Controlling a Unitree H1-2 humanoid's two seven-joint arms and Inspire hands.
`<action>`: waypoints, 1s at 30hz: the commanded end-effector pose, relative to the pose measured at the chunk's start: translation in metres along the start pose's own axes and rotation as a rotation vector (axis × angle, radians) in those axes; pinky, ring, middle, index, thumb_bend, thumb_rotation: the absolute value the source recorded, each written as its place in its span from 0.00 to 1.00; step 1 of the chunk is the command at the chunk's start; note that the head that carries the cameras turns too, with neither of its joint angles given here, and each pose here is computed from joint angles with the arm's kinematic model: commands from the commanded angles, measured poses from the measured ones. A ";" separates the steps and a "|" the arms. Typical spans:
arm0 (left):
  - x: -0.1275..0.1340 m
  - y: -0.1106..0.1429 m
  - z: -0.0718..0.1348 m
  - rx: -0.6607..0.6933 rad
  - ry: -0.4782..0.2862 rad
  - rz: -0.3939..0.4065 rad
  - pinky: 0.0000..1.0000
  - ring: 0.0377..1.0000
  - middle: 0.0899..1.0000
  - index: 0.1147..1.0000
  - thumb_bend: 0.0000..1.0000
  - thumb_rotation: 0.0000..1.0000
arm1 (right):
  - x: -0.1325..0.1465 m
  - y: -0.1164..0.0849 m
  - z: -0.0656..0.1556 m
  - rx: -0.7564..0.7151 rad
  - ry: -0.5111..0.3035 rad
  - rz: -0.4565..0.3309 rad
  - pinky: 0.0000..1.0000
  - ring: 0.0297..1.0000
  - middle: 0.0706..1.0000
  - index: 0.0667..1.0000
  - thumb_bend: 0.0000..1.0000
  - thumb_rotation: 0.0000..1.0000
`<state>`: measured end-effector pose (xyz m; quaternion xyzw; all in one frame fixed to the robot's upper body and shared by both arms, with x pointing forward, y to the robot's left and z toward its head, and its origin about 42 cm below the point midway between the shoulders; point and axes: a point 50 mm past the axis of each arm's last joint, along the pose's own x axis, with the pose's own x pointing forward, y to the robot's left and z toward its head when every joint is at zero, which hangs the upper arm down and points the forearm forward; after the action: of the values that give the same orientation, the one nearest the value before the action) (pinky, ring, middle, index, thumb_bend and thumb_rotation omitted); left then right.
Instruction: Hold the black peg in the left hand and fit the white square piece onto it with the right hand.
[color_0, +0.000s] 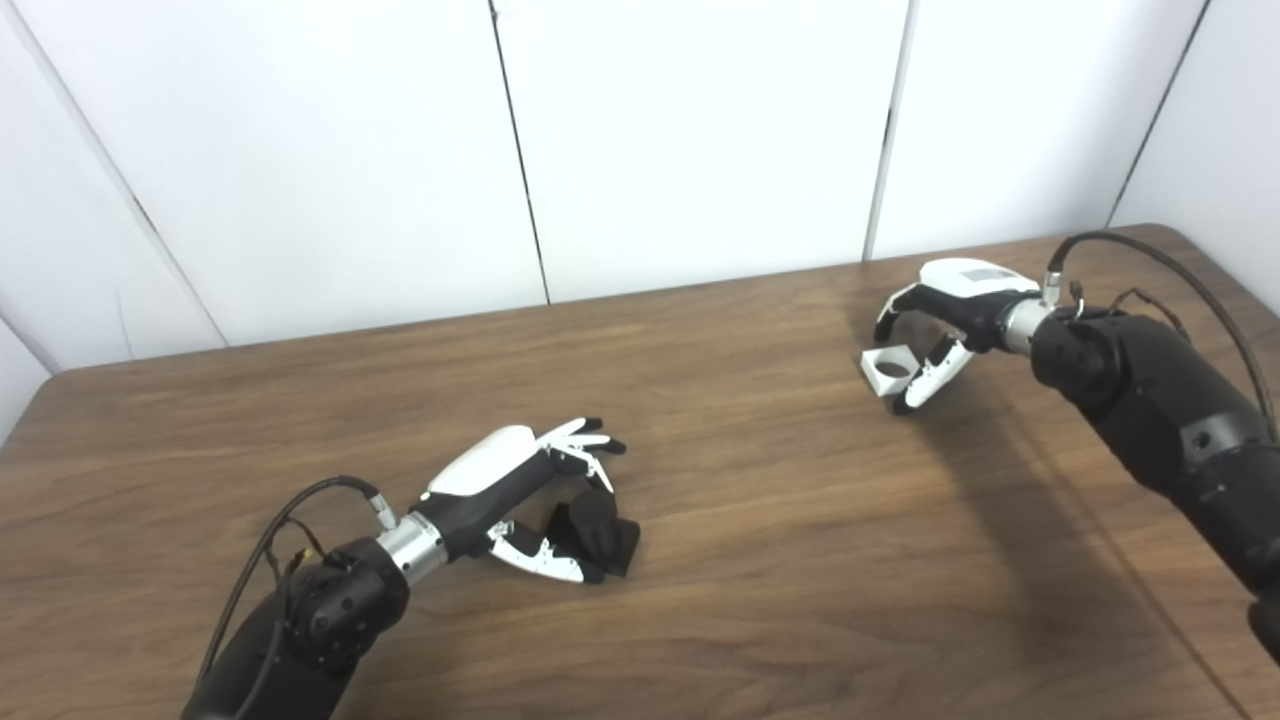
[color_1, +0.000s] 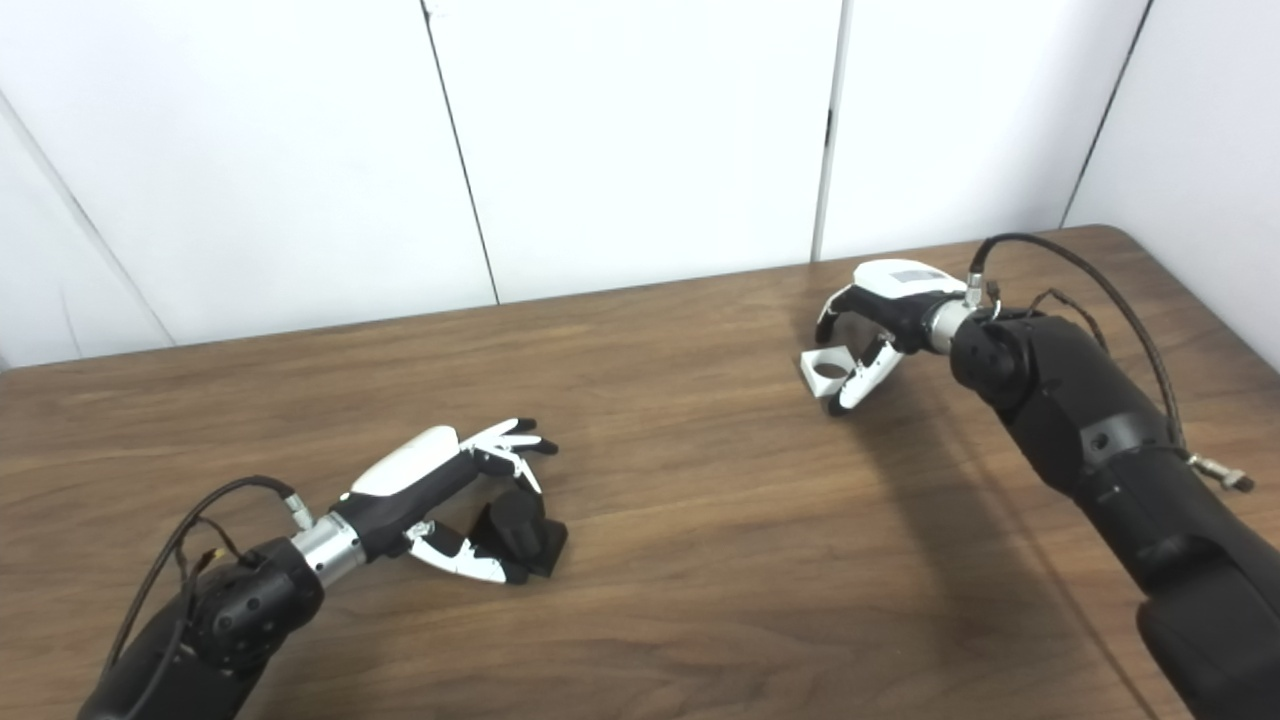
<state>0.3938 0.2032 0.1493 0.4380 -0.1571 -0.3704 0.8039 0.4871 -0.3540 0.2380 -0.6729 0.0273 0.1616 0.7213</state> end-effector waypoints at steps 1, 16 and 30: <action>-0.019 -0.004 -0.018 0.055 0.096 -0.093 0.90 0.99 0.88 0.43 0.52 0.08 | -0.002 -0.020 -0.006 -0.024 -0.006 -0.073 0.79 0.85 0.83 0.50 0.59 0.17; -0.020 -0.004 -0.017 0.058 0.095 -0.092 0.90 0.99 0.88 0.43 0.52 0.08 | -0.005 -0.021 -0.011 -0.054 -0.035 -0.136 0.75 0.82 0.77 0.45 0.52 0.13; -0.017 -0.003 -0.017 0.052 0.094 -0.092 0.89 0.99 0.88 0.43 0.52 0.08 | -0.011 -0.036 -0.005 -0.084 -0.095 -0.192 0.80 0.85 0.76 0.45 0.52 0.13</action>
<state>0.3927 0.2038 0.1503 0.4395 -0.1537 -0.3693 0.8042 0.4827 -0.3565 0.2371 -0.6826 -0.0330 0.1521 0.7140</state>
